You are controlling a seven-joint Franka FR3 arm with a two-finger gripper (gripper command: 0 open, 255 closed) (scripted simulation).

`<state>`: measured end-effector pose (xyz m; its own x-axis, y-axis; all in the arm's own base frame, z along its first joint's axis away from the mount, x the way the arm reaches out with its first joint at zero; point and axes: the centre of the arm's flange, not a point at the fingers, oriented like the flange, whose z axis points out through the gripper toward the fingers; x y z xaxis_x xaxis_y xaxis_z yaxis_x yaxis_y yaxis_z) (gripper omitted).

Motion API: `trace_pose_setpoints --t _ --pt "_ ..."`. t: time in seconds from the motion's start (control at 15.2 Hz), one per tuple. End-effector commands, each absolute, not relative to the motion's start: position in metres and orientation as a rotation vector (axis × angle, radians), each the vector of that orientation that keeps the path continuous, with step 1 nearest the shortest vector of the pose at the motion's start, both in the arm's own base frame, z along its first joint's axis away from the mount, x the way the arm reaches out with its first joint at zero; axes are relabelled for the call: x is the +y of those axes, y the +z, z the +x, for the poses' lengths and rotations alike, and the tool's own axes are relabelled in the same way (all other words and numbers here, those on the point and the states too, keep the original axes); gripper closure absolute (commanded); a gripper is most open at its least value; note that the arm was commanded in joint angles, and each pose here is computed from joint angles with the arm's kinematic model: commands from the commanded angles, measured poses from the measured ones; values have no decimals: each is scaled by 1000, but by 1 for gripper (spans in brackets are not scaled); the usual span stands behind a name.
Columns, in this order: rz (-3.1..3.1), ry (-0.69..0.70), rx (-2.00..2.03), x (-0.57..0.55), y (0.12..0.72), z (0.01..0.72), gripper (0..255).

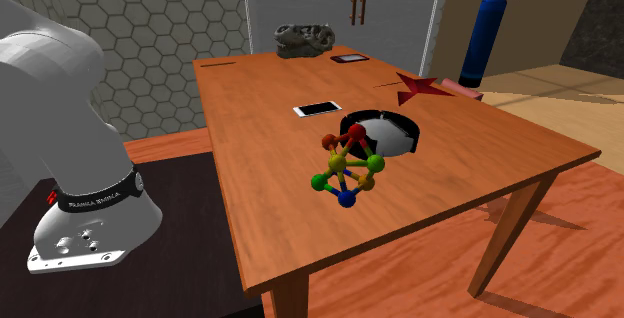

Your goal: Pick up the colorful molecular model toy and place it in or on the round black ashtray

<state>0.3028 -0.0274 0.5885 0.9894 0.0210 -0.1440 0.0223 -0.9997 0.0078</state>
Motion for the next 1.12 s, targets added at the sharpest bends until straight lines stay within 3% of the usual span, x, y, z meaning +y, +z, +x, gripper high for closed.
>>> trace_pose_setpoints --t 0.0,1.06 --pt "3124 -226 34 -27 588 303 0" --pt "3084 153 458 -86 405 349 0"
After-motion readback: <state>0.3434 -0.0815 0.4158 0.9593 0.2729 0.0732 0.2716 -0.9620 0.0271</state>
